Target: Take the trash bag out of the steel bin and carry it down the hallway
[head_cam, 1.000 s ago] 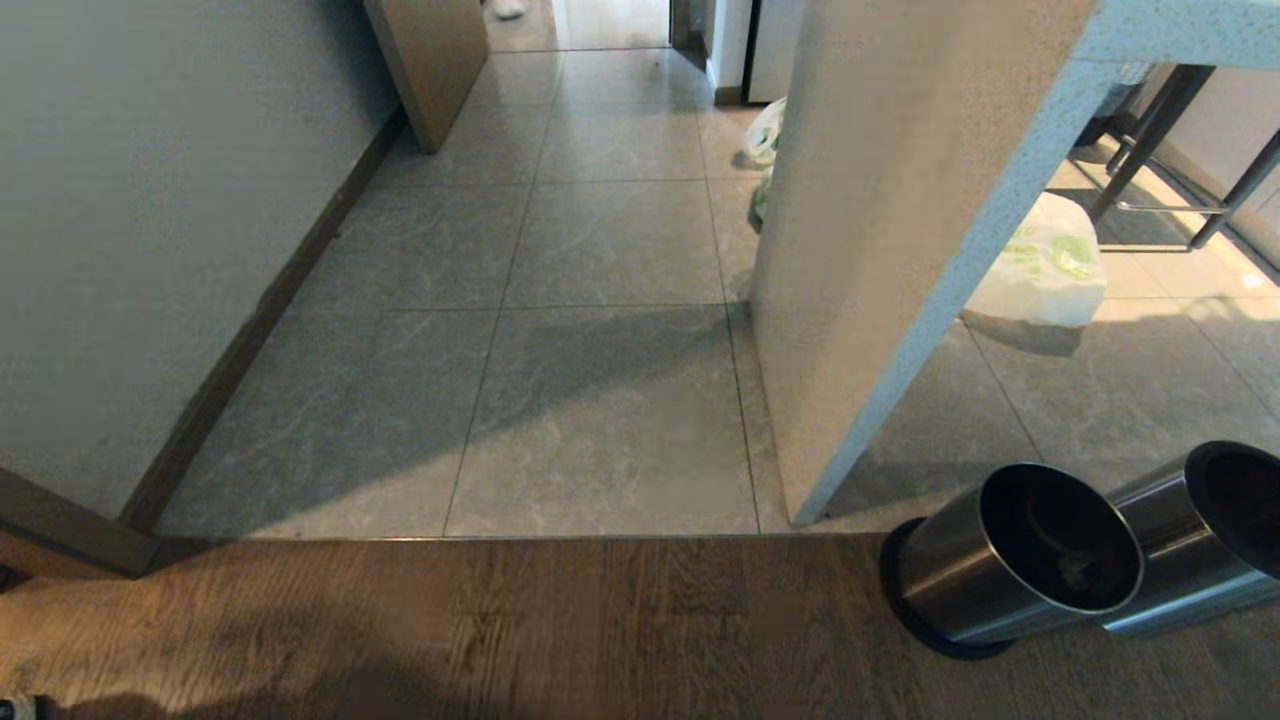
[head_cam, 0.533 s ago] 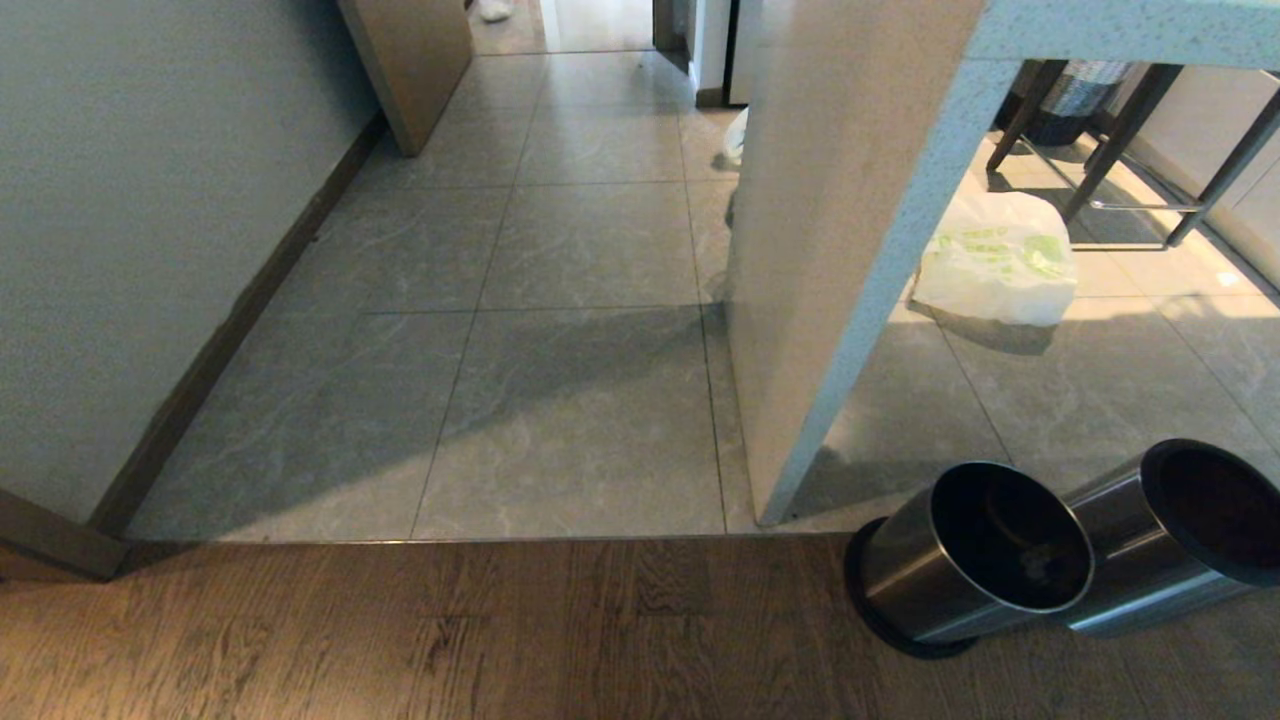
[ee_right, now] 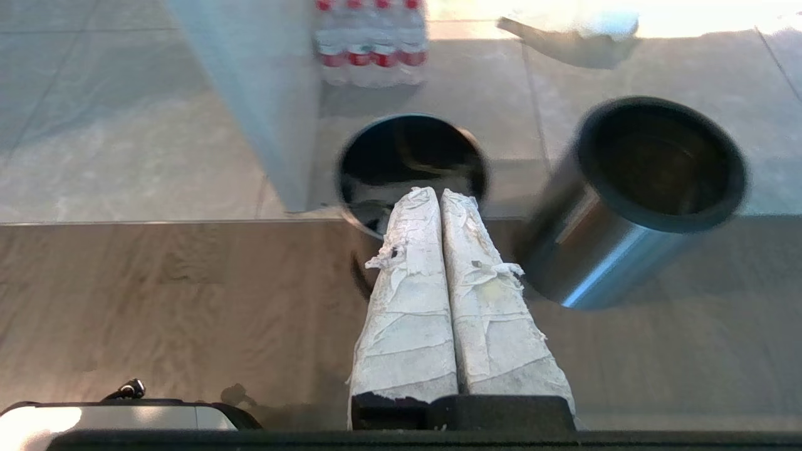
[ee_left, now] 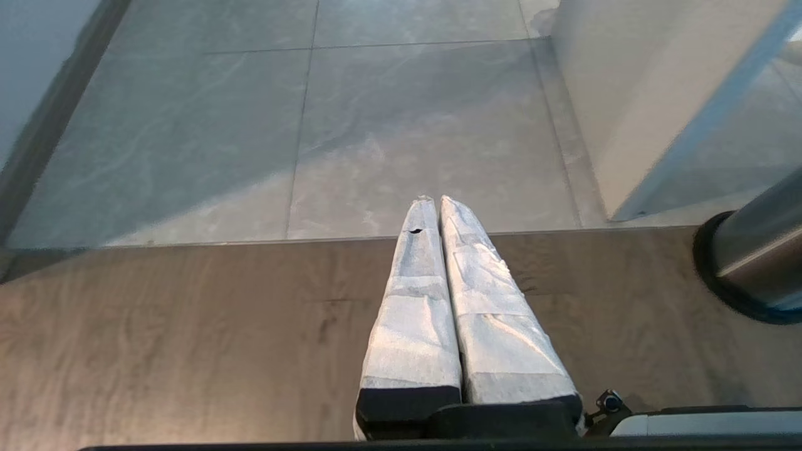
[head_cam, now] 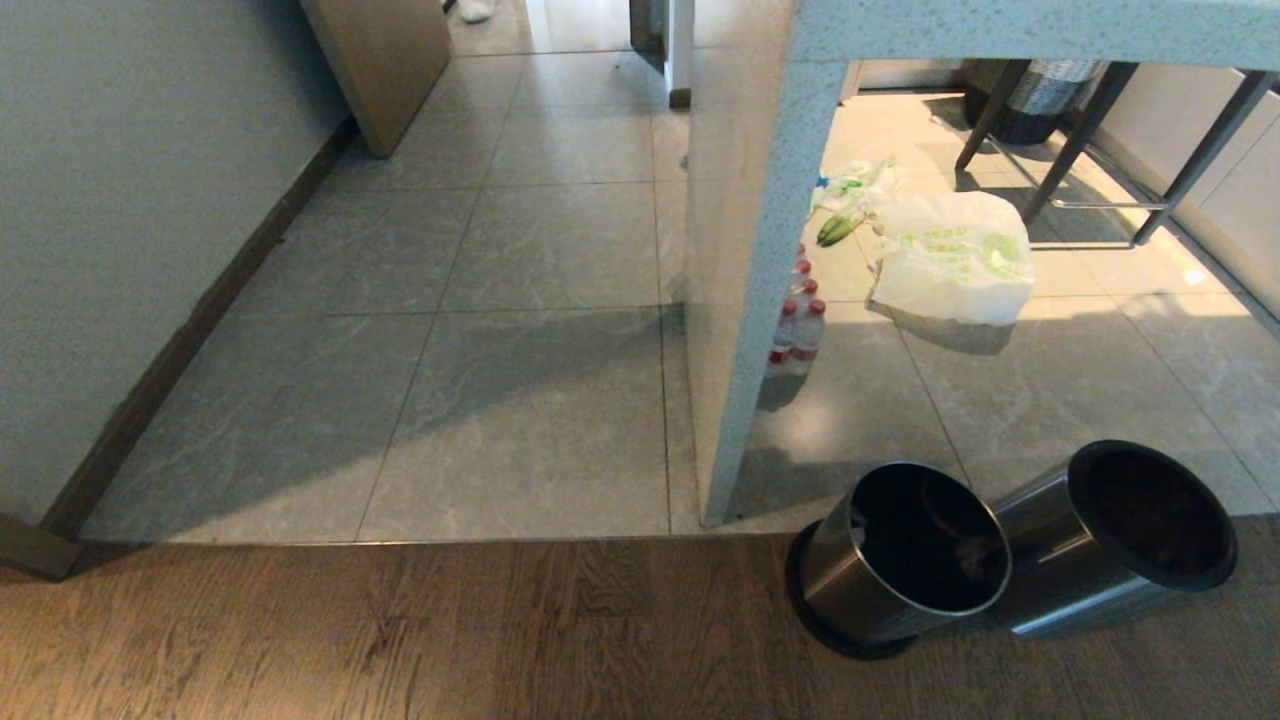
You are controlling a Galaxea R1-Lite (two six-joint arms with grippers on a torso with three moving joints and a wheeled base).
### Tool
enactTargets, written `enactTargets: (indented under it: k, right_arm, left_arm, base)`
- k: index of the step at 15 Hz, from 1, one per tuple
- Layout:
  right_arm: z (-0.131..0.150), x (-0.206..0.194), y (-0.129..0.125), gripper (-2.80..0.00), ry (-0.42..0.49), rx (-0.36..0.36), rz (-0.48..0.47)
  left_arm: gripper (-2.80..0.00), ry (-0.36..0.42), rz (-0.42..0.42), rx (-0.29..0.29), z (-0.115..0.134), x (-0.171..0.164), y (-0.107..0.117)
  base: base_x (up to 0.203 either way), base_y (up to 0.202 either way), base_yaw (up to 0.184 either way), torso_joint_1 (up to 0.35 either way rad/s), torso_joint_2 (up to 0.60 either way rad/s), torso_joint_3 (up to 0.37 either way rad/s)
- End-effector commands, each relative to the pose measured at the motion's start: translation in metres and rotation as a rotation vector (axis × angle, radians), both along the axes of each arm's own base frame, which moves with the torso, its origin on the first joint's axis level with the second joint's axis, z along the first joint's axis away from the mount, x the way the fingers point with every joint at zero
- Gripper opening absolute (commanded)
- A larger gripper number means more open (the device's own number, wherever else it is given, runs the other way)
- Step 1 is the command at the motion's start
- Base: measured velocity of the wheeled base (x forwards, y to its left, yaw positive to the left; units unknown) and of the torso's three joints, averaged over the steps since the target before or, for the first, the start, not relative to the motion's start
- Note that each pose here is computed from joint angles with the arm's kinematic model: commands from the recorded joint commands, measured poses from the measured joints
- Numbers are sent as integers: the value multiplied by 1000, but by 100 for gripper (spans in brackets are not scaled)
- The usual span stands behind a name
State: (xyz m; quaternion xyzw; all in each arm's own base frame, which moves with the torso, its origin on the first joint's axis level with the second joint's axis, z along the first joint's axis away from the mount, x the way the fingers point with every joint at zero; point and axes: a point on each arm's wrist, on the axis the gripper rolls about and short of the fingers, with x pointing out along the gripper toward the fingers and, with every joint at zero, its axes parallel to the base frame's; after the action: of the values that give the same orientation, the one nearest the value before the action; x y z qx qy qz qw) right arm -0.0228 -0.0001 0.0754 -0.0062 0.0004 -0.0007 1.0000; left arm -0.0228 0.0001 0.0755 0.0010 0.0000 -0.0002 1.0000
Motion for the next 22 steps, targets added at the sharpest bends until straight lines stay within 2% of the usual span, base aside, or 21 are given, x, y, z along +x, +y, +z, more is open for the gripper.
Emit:
enactTargets:
  k: [1,8,22]
  right_arm:
    - [0,0,0,-280,-1,0,0]
    - [0,0,0,-280,-1,0,0]
    - [0,0,0,-280,-1,0,0]
  left_arm:
    - [-280,0,0,0,0,0,0]
    - [-280,0,0,-1,0,0,0]
    - [-280,0,0,-2,0,0,0]
  base:
    - [0,-193,0,2,2,0]
    - [0,-167,-1,1,3,3]
    - [0,0,0,0,0,0]
